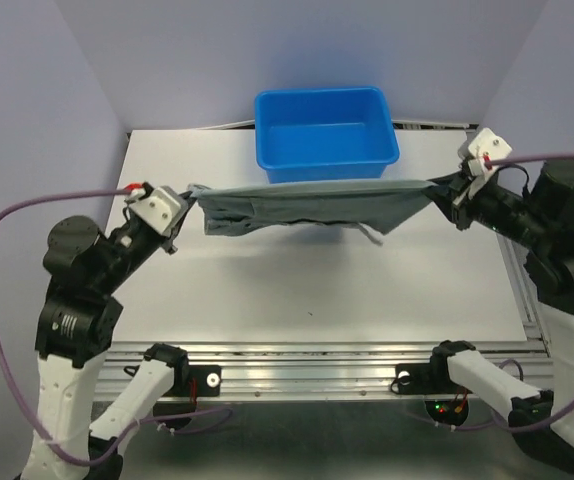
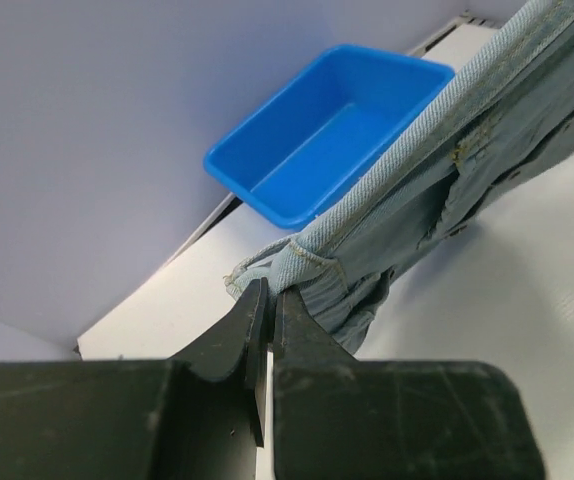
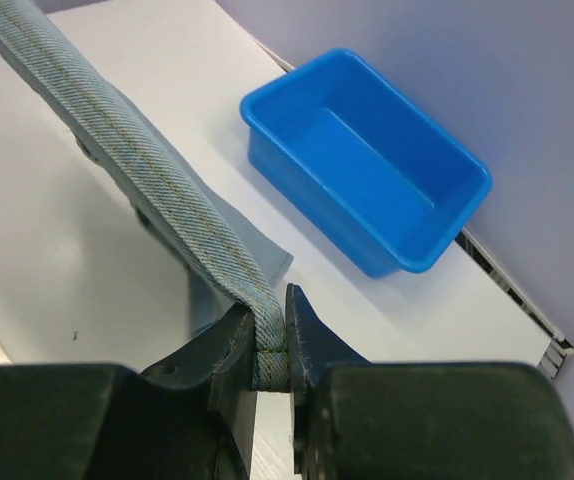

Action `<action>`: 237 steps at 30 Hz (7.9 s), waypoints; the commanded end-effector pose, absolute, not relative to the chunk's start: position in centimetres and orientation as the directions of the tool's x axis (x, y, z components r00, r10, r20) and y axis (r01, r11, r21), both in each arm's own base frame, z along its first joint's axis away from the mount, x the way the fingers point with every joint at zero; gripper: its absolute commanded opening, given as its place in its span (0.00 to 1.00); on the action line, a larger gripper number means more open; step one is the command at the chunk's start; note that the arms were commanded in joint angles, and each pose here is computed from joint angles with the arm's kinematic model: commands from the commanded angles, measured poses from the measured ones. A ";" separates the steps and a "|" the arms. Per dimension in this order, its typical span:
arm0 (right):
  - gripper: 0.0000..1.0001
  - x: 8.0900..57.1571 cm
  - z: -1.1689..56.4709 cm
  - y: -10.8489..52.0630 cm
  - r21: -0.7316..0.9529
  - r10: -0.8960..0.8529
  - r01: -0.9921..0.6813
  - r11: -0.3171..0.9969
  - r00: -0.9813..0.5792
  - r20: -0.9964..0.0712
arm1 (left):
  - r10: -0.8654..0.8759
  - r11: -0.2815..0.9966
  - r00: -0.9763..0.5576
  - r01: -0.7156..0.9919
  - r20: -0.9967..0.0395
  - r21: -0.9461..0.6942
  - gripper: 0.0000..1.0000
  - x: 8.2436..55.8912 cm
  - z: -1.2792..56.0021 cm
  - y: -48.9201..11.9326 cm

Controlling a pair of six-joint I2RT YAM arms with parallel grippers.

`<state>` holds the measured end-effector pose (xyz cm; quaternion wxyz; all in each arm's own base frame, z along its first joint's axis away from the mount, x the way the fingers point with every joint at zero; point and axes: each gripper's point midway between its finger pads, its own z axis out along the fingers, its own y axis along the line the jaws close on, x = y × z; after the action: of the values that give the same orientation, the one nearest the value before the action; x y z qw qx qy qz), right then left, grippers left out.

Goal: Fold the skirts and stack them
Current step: Flatten the skirt out, then fold the skirt

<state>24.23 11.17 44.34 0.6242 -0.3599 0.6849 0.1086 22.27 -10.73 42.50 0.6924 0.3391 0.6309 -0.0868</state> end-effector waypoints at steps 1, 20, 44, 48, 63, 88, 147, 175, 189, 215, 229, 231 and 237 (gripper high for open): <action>0.01 20.0 45.9 9.9 -0.324 -0.368 -0.611 0.722 0.058 -0.928 | 0.294 0.764 0.251 0.518 -0.922 0.385 0.00 18.3 43.9 -9.5; 0.01 33.5 26.8 8.6 -0.246 -0.466 -0.546 0.801 -0.312 -0.828 | 0.379 0.772 -0.215 0.610 -0.900 0.179 0.00 30.3 28.5 -11.8; 0.61 29.6 8.1 1.8 -0.240 -0.655 -0.609 0.756 -0.711 -0.256 | 0.504 0.774 -0.504 0.624 -0.701 0.108 0.59 32.2 17.8 -10.3; 0.65 33.5 12.3 3.0 -0.290 -0.633 -0.564 0.773 -0.657 -0.409 | 0.456 0.771 -0.622 0.633 -0.637 -0.066 0.50 31.7 15.0 -12.2; 0.40 36.1 6.3 7.7 -0.091 -0.642 -0.673 0.734 -0.644 -0.416 | 0.317 0.814 -0.881 0.443 -0.353 -0.375 0.31 30.8 4.3 -14.9; 0.39 24.6 13.2 22.3 0.079 -0.731 -0.911 0.405 -0.375 -0.570 | 0.301 0.853 -0.767 0.482 -0.567 -0.200 0.39 36.4 12.4 -12.5; 0.42 30.4 4.1 15.0 0.097 -0.616 -0.661 0.744 -0.735 -0.283 | 0.842 0.512 -0.448 0.840 -0.301 0.181 0.29 33.8 6.0 -15.2; 0.41 32.1 0.5 13.8 0.009 -0.796 -0.821 0.570 -0.555 -0.241 | 0.948 0.094 -0.165 0.962 -0.271 -0.258 0.19 13.1 6.4 -21.8; 0.43 33.9 2.4 14.8 -0.048 -0.769 -0.793 0.607 -0.571 -0.287 | 0.871 0.387 -0.338 0.919 -0.358 0.073 0.24 27.1 8.5 -19.2; 0.44 28.5 0.8 15.6 0.059 -0.863 -0.895 0.442 -0.442 -0.243 | 0.957 0.013 -0.060 0.986 -0.284 -0.166 0.22 11.9 3.5 -18.7; 0.73 33.9 10.8 18.1 -0.104 -0.800 -0.872 0.478 -0.384 -0.462 | 0.757 0.337 -0.273 0.942 -0.593 -0.004 0.60 28.5 17.5 -18.1; 0.77 36.5 11.5 17.9 -0.133 -0.788 -0.853 0.504 -0.391 -0.475 | 0.730 0.401 -0.317 0.916 -0.605 0.004 0.68 31.7 17.8 -16.8; 0.74 44.3 13.7 14.9 -0.267 -0.785 -0.806 0.528 -0.344 -0.515 | 0.663 0.538 -0.420 0.843 -0.619 0.004 0.70 37.4 16.5 -14.2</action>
<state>40.21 17.03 13.38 0.2834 -0.4826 0.8269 0.0545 35.83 -14.84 16.91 0.2872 0.4806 0.8154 -0.1472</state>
